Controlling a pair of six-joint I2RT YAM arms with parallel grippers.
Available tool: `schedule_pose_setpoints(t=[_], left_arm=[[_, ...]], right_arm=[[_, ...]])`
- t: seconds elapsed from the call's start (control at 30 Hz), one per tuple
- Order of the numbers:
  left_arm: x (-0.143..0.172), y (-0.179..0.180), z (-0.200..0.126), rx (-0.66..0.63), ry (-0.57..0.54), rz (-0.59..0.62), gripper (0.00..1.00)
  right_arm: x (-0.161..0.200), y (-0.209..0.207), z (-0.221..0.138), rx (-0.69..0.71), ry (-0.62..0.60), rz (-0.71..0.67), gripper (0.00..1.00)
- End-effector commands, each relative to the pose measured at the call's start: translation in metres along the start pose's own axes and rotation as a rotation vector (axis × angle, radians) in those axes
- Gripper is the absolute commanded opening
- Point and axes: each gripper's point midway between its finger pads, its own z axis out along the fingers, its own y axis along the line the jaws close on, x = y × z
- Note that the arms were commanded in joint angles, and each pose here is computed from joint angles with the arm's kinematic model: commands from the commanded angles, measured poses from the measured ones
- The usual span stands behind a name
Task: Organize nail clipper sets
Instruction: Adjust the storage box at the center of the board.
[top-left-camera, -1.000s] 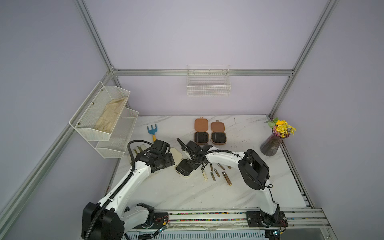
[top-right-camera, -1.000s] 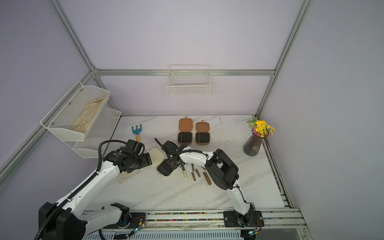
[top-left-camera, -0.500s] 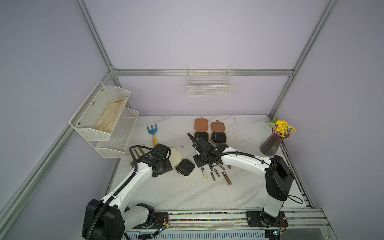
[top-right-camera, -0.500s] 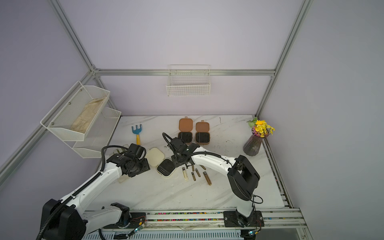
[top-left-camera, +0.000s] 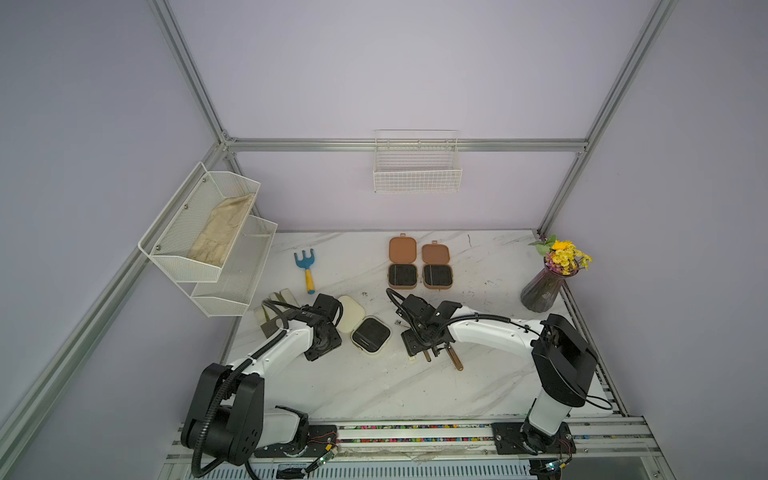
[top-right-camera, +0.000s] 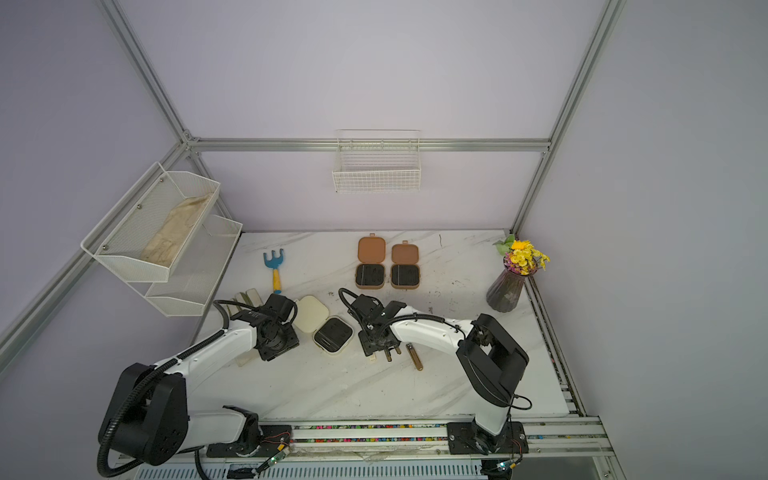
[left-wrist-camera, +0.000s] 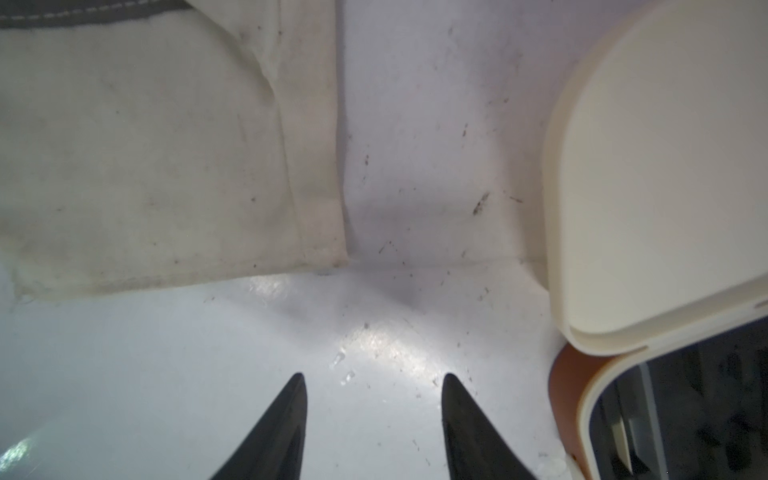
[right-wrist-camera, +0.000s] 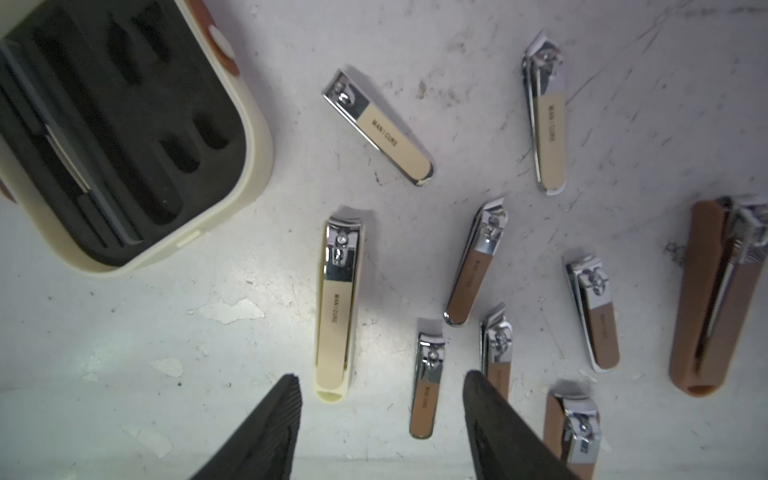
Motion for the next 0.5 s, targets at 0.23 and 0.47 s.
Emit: schedule_pose_setpoints(t=[0.23,0.47], left_arm=[[-0.024,-0.008,0.027,-0.025,-0.063,-0.019,0.52],[-0.041,-0.027,0.032,0.001,-0.082,0.011,0.51]], right_arm=[[0.008,0.006,0.015,-0.027,0.025,0.060,0.57],[0.012,0.012,0.023,-0.033,0.039,0.063,0.57]])
